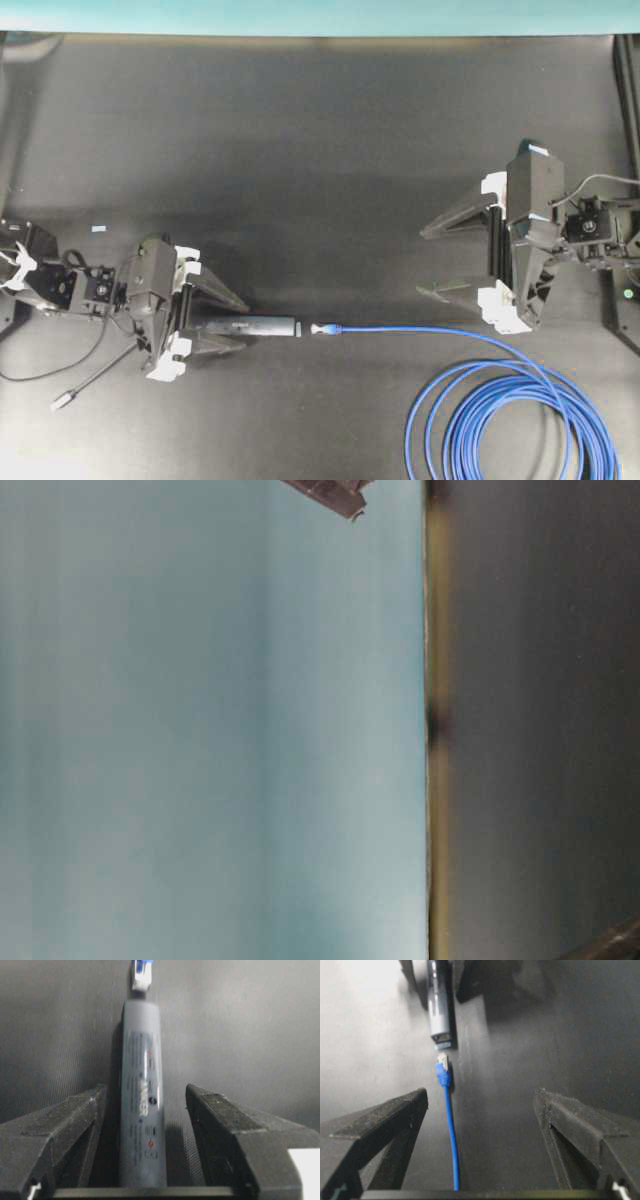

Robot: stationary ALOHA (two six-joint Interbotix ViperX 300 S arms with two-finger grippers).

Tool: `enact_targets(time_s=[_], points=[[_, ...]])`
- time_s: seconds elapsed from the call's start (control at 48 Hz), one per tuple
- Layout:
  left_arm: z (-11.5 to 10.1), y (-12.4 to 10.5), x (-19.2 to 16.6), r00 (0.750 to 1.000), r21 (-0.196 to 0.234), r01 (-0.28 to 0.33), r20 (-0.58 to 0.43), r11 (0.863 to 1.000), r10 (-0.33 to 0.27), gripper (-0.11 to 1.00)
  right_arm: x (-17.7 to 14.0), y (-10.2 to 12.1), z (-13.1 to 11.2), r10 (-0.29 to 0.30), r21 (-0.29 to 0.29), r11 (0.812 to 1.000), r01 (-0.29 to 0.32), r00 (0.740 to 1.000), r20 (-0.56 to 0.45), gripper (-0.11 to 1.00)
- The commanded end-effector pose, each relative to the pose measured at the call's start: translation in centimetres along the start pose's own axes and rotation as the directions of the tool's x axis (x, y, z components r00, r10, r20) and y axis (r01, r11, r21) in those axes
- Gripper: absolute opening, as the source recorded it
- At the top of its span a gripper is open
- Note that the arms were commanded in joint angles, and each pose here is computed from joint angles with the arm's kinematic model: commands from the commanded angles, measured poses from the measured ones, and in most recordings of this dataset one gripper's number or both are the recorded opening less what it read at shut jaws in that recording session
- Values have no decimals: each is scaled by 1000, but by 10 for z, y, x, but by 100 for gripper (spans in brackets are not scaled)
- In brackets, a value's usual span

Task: Insert the LAN cable into the hub.
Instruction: 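Lower the right gripper over the blue cable just behind its plug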

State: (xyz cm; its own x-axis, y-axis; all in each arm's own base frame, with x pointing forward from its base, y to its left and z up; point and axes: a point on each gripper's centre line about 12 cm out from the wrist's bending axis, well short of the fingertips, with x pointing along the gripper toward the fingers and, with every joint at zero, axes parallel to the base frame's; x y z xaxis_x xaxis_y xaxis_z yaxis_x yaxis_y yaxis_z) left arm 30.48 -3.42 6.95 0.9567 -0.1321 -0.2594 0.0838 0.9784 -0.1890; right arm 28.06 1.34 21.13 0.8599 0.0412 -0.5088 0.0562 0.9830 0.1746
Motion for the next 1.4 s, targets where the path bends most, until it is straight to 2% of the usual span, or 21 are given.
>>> enact_targets(time_s=[0.0,0.104,0.208,0.25,0.333,0.375,0.563,0.75,0.813,0.98,1.146,1.376], points=[[-5,0,7,999,3,-4,-38,1000,4,60,1,4,5,11,4,1000,-12,1000,18,82],[-10,1,11,997,6,-12,-82,1000,13,60,1,4,5,11,4,1000,-12,1000,18,82],[-9,1,13,997,7,-12,-80,1000,13,56,1,4,4,13,1,1000,-13,1000,14,82],[-10,1,12,997,9,-12,-82,1000,13,51,2,5,4,15,0,1000,-15,1000,11,82],[-11,1,12,996,11,-10,-88,1000,11,32,6,9,-2,28,-5,1000,-28,1000,-1,82],[-11,1,11,996,13,-11,-90,1000,12,28,10,12,-6,35,-10,999,-35,999,-11,82],[5,-2,12,997,23,-8,-79,1000,10,28,34,15,-16,47,-23,999,-47,999,-11,82],[32,-7,9,990,33,-23,-137,999,27,28,60,14,-25,43,-31,999,-44,999,-10,82],[50,-10,8,990,37,-27,-136,999,32,28,69,13,-32,39,-30,999,-39,999,-24,82],[73,-14,3,987,82,-29,-157,996,41,28,91,15,-40,46,-37,998,-47,999,-14,82],[78,-15,1,984,93,-29,-170,995,45,28,117,21,-49,60,-48,997,-61,998,-14,82],[79,-14,1,985,81,-33,-167,996,46,28,134,29,-67,68,-54,996,-72,995,-73,80]])
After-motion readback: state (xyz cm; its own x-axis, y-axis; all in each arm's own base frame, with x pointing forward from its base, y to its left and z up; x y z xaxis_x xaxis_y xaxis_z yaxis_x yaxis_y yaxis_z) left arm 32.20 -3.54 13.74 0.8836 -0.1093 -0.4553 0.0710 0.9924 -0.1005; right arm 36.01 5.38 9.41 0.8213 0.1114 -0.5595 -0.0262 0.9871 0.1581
